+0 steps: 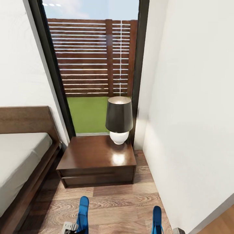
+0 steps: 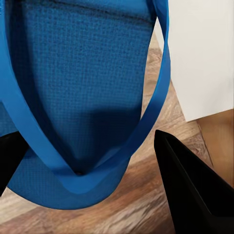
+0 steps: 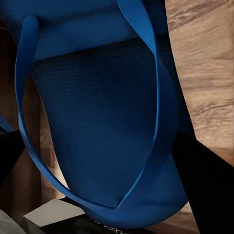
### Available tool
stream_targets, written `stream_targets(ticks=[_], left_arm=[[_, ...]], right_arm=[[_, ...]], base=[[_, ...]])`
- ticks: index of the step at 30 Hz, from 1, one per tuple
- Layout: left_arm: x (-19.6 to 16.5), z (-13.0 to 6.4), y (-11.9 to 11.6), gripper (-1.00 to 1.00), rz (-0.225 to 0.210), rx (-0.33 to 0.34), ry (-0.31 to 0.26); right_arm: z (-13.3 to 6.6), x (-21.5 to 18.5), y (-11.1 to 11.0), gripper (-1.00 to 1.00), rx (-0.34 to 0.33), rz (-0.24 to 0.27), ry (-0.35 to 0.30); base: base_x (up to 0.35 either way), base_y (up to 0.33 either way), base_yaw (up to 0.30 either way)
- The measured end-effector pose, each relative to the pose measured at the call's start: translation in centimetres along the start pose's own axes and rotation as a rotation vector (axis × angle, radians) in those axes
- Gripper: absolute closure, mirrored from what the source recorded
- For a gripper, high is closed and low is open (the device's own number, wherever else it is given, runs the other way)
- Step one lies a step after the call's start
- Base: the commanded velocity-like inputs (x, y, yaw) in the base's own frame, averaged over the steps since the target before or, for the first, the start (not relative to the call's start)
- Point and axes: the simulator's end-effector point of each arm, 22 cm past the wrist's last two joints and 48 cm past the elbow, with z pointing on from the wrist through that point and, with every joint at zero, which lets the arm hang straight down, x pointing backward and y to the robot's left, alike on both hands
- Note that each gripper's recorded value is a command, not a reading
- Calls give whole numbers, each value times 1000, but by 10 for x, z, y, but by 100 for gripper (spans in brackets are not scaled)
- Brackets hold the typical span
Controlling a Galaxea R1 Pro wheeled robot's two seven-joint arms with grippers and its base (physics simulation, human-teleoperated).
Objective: In the bedroom, move the book from the bed onto either nightstand, and place the two sandals side by side next to the bed.
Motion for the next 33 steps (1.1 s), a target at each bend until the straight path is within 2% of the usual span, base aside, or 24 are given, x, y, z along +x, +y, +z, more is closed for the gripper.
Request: stream_targets(ticks=[6, 13, 19, 33], left_arm=[[0, 0, 0, 100, 0, -1, 0], [-1, -1, 0, 100, -2, 1, -1], [-1, 0, 0, 100, -2, 1, -2], [0, 0, 0, 100, 0, 0, -1]], right_arm=[[0, 0, 0, 100, 0, 1, -1], [1, 0, 1, 100, -2, 1, 0], [1, 1, 1, 100, -2, 1, 1], [1, 1, 1, 100, -2, 1, 2]], base=[[49, 0, 0], [249, 0, 0], [42, 0, 38], [1, -29, 245]])
